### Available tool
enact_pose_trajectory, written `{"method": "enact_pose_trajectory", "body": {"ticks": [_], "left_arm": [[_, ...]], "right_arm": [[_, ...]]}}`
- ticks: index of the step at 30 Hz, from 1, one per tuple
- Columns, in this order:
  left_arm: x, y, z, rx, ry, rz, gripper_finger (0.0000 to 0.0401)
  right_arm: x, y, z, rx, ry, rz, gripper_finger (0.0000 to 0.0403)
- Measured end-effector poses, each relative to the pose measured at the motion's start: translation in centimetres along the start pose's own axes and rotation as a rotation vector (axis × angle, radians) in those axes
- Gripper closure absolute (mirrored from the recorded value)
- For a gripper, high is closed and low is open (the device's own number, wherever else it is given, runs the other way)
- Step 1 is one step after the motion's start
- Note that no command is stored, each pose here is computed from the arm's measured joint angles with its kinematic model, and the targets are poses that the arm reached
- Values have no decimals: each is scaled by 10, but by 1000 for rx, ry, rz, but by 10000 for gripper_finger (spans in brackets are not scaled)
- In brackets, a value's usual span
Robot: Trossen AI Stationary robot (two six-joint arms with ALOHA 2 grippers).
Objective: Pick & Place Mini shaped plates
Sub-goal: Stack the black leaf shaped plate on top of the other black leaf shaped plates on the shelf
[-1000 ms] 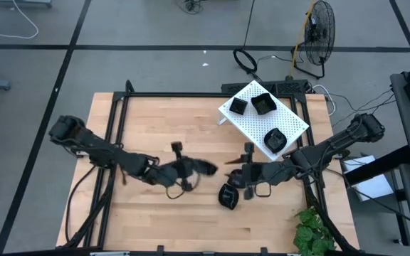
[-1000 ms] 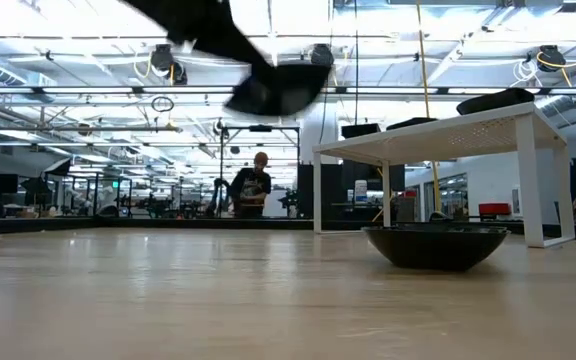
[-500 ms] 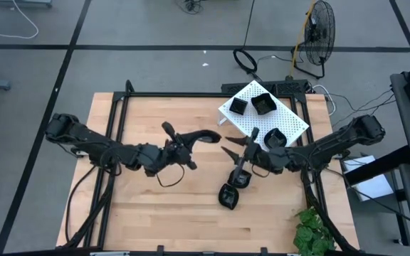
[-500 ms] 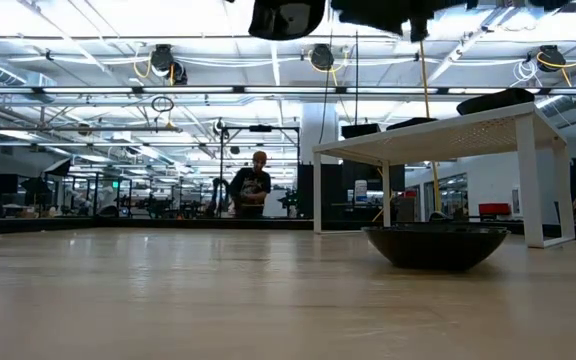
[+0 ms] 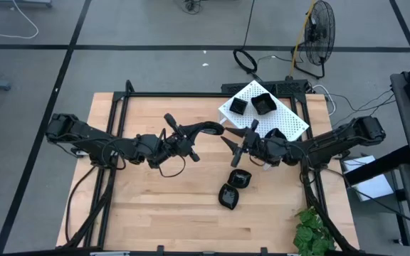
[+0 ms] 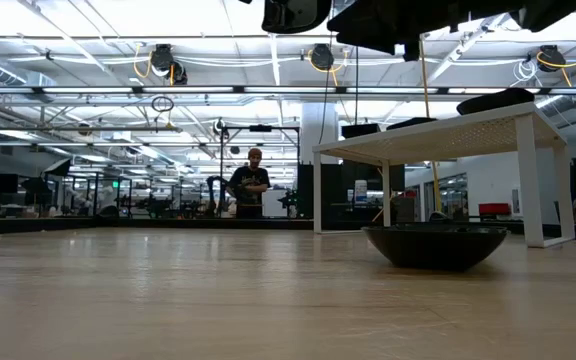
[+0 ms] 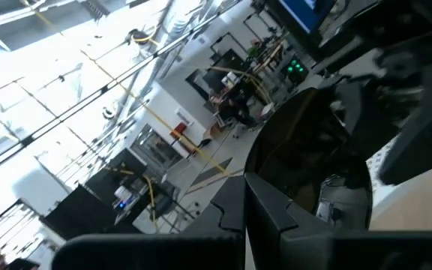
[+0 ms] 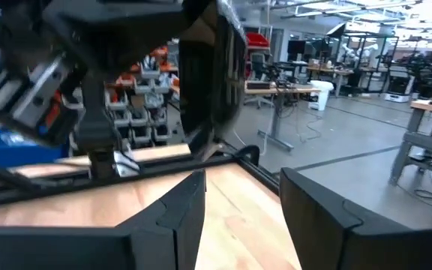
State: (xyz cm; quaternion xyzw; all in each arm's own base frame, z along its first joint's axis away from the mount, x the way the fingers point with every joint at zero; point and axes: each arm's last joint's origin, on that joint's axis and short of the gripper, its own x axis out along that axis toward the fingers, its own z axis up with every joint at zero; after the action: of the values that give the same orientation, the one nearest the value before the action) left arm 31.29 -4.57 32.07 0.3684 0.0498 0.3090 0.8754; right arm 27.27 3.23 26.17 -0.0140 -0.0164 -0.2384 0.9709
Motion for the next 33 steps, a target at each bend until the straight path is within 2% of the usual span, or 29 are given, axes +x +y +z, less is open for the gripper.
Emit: {"method": "enact_pose_trajectory", "body": {"ticks": [4,7,13,22,33], "left_arm": [[1,0,0,3,-14,-10,401],[1,0,-1,12,-7,-11,401],[4,0,-5,47,16,-15,401],[6,1,-7,151,21,-11,401],[6,3,-6,322,13,0,400]], "right_arm": [[11,-6,-7,10,-2,-1,245],[17,-5,-8,33,-39,48,245],[18,-2,-9,45,-58,80,245],[18,-4,-9,67,-51,25,245],[18,-3,-11,114,-34,30,245]]}}
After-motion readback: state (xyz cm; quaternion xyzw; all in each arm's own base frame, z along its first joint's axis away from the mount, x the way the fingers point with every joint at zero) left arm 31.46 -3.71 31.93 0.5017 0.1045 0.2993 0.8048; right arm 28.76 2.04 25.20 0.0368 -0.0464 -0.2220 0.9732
